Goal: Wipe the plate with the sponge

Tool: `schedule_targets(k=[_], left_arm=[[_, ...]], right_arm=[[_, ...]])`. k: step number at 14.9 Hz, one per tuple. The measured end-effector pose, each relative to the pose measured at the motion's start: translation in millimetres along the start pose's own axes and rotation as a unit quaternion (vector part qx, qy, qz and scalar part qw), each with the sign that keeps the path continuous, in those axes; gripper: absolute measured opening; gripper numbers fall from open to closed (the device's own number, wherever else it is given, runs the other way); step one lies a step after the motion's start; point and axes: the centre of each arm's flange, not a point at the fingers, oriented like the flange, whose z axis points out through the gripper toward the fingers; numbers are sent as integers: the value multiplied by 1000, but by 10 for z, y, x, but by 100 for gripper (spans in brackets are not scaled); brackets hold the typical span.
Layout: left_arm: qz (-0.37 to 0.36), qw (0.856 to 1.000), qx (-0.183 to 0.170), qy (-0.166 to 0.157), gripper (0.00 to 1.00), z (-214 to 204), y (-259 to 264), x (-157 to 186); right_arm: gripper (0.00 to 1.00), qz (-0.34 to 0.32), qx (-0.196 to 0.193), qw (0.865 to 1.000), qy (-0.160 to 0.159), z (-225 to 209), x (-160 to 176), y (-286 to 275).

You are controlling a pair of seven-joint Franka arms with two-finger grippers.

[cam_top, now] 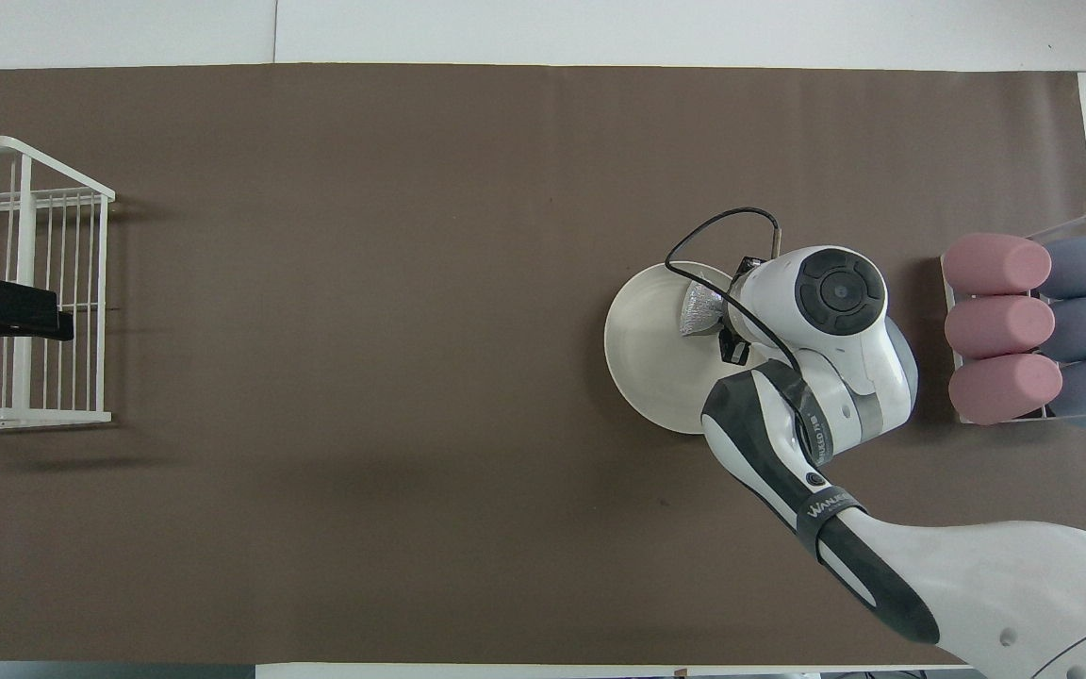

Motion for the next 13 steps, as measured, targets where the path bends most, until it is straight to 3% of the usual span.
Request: schedule_targets(k=[7,13], left_arm=[[0,1000,0,2,100,-22,0,-14],[0,1000,0,2,100,-22,-3,-13]], right_arm=[[11,10,-1,1000,-8,-98,-763,490],[11,15,-14,1000,5,-102,-875,630]])
